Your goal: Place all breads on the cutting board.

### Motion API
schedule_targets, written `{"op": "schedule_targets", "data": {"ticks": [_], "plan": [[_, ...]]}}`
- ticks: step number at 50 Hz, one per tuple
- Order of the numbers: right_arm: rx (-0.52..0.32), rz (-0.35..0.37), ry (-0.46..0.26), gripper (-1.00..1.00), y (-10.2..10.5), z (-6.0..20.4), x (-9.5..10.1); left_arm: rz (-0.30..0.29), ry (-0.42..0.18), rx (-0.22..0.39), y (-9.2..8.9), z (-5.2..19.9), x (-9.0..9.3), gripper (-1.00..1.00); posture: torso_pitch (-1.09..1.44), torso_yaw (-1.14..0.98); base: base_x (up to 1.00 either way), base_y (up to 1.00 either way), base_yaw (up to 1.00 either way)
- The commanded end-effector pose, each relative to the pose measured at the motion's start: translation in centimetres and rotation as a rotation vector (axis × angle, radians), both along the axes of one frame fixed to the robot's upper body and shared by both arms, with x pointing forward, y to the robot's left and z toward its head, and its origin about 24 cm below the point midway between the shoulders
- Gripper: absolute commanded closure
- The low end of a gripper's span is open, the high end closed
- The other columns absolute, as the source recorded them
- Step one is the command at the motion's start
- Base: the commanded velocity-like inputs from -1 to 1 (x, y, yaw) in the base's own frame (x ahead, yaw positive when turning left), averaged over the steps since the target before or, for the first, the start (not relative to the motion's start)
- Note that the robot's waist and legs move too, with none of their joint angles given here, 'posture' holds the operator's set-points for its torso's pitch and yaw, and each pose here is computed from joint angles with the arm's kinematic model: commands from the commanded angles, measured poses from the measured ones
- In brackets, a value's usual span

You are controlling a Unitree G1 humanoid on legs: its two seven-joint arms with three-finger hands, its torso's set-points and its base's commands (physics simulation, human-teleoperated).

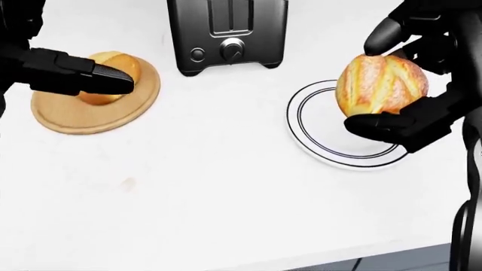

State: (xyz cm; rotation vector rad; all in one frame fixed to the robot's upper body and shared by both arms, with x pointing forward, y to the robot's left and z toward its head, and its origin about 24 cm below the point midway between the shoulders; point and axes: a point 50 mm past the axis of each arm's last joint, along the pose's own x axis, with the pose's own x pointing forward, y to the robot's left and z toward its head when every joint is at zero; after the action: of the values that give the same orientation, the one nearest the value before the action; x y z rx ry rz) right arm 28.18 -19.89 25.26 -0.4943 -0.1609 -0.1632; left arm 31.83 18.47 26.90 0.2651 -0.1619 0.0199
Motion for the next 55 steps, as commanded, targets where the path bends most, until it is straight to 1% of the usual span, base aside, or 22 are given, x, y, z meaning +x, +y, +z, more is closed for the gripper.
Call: {"op": "schedule_targets", "data": {"ticks": [1, 8, 10, 12, 15, 19, 26, 35, 39, 41, 46, 47, 50, 55], "plan": [[-0.024, 0.003, -0.083, 1.00, 0.2, 1.6, -0.6, 0.023, -0.096, 0.060, 0.0, 1.6, 0.1, -1.00, 0.00, 0.00, 0.00, 0.00, 0.00], [-0.031, 0.006, -0.090, 1.00, 0.4, 1.8, -0.8, 0.026, -0.055, 0.089, -0.1, 0.9, 1.5, -1.00, 0.00, 0.00, 0.00, 0.00, 0.00], [-0.032, 0.008, -0.087, 1.00, 0.5, 1.6, -0.7, 0.004, -0.032, 0.114, -0.4, 0.6, 1.9, -1.00, 0.00, 0.00, 0.00, 0.00, 0.00], [-0.033, 0.010, -0.085, 1.00, 0.6, 1.6, -0.8, 0.005, -0.007, 0.133, -0.4, 0.3, 2.2, -1.00, 0.00, 0.00, 0.00, 0.00, 0.00], [-0.034, 0.012, -0.084, 1.00, 0.7, 1.6, -0.7, 0.007, 0.011, 0.152, -0.5, 0.0, 2.7, -1.00, 0.00, 0.00, 0.00, 0.00, 0.00], [-0.035, 0.012, -0.079, 1.00, 0.7, 1.3, -0.6, 0.024, 0.047, 0.186, -0.4, -0.5, 3.4, -1.00, 0.00, 0.00, 0.00, 0.00, 0.00], [-0.036, 0.013, -0.075, 1.00, 0.7, 1.0, -0.3, 0.036, 0.098, 0.198, 0.1, -0.7, 4.4, -1.00, 0.00, 0.00, 0.00, 0.00, 0.00], [-0.037, 0.013, -0.069, 1.00, 0.8, 0.8, -0.1, 0.056, 0.137, 0.201, 0.7, -1.1, 5.8, -1.00, 0.00, 0.00, 0.00, 0.00, 0.00], [-0.039, 0.012, -0.068, 1.00, 0.8, 0.8, -0.1, 0.072, 0.143, 0.196, 1.1, -1.2, 6.1, -1.00, 0.00, 0.00, 0.00, 0.00, 0.00], [-0.040, 0.012, -0.067, 1.00, 0.8, 0.7, -0.1, 0.073, 0.145, 0.196, 1.1, -1.3, 6.2, -0.88, 0.00, 0.00, 0.00, 0.00, 0.00], [-0.042, 0.014, -0.064, 1.00, 0.9, 0.6, -0.1, 0.080, 0.151, 0.197, 1.2, -1.7, 6.4, -0.84, 0.00, 0.00, 0.00, 0.00, 0.00], [-0.041, 0.013, -0.063, 1.00, 0.9, 0.5, -0.1, 0.079, 0.155, 0.199, 1.2, -1.9, 6.5, -0.78, 0.00, 0.00, 0.00, 0.00, 0.00], [-0.042, 0.014, -0.062, 1.00, 0.9, 0.5, 0.0, 0.078, 0.161, 0.202, 1.2, -2.2, 6.6, -0.70, 0.00, 0.00, 0.00, 0.00, 0.00], [-0.042, 0.014, -0.061, 1.00, 0.8, 0.4, 0.0, 0.080, 0.174, 0.213, 1.1, -2.7, 6.8, -0.69, 0.00, 0.00, 0.00, 0.00, 0.00]]}}
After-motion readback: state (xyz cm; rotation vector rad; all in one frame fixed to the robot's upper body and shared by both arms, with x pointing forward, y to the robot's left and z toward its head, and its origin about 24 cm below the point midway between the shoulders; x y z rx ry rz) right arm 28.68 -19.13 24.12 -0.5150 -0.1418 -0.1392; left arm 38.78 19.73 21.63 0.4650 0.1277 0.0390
